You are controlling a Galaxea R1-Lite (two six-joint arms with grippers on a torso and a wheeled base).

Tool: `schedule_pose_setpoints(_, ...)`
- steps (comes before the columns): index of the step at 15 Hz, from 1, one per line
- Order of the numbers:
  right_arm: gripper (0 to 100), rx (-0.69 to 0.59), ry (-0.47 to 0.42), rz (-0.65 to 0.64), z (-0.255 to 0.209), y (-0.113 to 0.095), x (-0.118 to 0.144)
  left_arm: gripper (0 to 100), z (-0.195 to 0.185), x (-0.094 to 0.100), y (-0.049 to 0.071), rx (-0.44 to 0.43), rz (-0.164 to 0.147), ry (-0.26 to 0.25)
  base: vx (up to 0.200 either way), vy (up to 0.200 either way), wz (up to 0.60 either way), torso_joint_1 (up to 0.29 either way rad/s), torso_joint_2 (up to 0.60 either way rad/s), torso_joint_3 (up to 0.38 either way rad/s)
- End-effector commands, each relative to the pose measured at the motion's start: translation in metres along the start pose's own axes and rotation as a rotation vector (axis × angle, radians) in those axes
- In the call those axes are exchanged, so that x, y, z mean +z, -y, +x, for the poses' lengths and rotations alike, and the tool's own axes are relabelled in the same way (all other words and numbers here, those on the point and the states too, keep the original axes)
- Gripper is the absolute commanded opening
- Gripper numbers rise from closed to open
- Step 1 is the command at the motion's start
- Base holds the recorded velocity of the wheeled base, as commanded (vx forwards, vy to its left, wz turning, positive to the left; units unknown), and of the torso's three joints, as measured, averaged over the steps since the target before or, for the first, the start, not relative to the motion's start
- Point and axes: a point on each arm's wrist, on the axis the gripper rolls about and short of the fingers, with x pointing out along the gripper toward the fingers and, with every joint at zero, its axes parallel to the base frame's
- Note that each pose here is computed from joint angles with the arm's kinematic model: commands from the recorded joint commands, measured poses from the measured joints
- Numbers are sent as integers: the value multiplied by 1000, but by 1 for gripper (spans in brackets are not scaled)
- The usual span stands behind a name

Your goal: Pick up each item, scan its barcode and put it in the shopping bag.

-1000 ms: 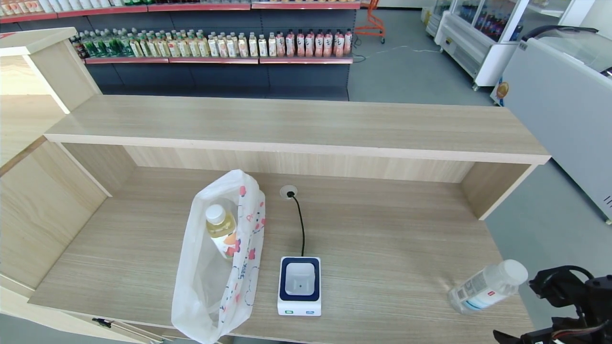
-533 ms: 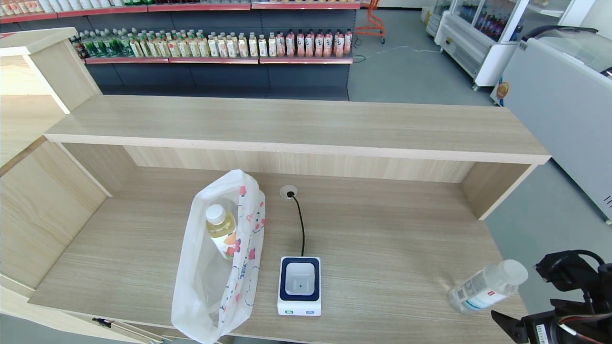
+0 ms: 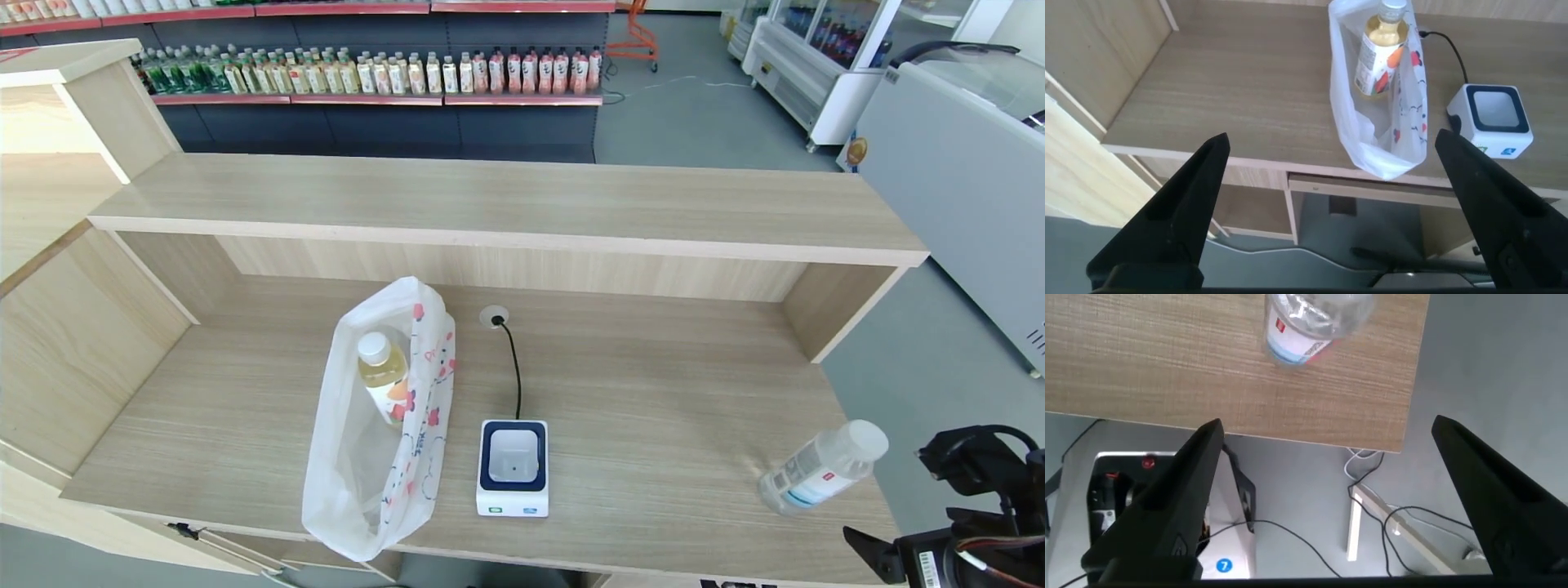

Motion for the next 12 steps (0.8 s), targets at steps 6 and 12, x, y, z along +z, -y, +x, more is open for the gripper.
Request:
schedule_pose_setpoints(6, 100, -88, 6, 30, 23, 11, 9, 100, 0, 0, 0, 1, 1, 0, 0, 0, 0, 0, 0, 0)
schedule_pose_setpoints(12, 100, -123, 37, 30, 67, 10, 1, 100, 0, 0, 0, 1, 1, 0, 0, 0, 0, 0, 0, 0)
